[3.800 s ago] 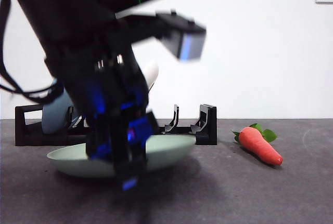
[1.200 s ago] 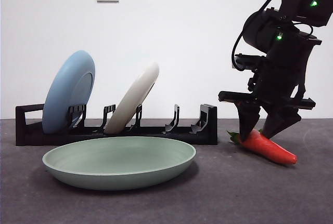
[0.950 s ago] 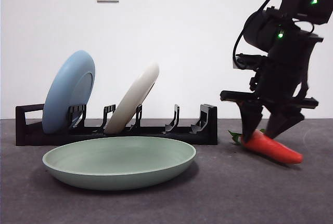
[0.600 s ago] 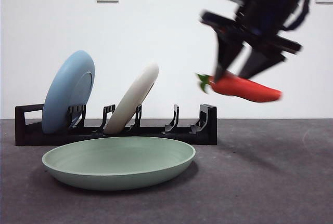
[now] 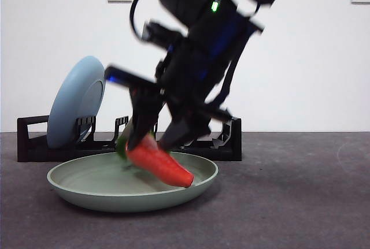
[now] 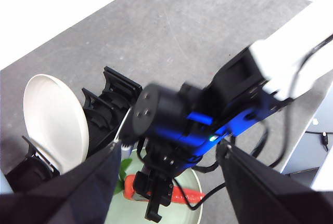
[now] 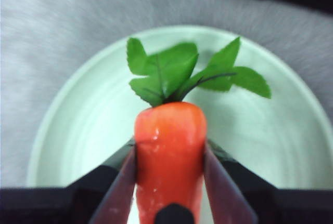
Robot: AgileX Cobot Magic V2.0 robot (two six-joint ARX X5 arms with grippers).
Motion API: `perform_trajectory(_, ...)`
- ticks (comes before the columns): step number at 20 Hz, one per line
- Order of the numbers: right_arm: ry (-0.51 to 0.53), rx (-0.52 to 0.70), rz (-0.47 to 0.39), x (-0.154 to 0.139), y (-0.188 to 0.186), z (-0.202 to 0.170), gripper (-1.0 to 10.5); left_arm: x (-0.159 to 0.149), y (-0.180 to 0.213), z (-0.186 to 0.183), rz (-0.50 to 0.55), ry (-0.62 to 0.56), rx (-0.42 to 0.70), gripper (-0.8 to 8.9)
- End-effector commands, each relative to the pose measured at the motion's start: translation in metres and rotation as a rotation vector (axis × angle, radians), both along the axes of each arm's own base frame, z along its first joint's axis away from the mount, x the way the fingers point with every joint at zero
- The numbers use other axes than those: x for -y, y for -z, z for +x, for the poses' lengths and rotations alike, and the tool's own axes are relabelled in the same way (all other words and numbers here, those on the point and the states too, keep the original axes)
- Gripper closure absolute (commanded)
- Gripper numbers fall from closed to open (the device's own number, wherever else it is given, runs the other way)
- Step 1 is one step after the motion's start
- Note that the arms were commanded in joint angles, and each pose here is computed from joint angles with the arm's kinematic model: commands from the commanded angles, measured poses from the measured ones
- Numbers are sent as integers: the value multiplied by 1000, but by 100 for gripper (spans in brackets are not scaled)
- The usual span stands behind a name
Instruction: Take the green plate from the plate rack,put the plate on the table,take the carrot from the table,put the carrot in the plate
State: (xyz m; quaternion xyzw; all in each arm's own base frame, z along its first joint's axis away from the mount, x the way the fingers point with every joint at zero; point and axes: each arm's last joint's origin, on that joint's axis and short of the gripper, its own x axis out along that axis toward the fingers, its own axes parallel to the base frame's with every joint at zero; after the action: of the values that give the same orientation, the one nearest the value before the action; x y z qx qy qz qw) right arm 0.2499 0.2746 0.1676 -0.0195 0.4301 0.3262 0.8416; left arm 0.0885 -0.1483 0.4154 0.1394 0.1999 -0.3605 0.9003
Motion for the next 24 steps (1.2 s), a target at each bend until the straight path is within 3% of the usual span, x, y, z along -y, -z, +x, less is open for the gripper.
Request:
perform_trajectory(1,0,-17,-13,-4,14,0,959,0,1,-1,1,-2,-5,499)
perform_trajectory(14,18,11,-26,-4,21,6,958,0,1,-1,-12,-11,-17,499)
perform_trajectory(16,13,1,-31,-4,21,5,874,0,1,-1,-14,-14,-22,499)
perform_trajectory(18,14,-8,-41,-3,22,4,633,-1,2,-1,-4,-14,-27,499)
perform_trajectory(20,14,-10,-43,-2,20,4,461,-1,3,-1,5,-14,-31,499)
perform_trajectory(24,3,37,-12,3,-10,-1,438,-1,3,-1,5,-14,-32,499)
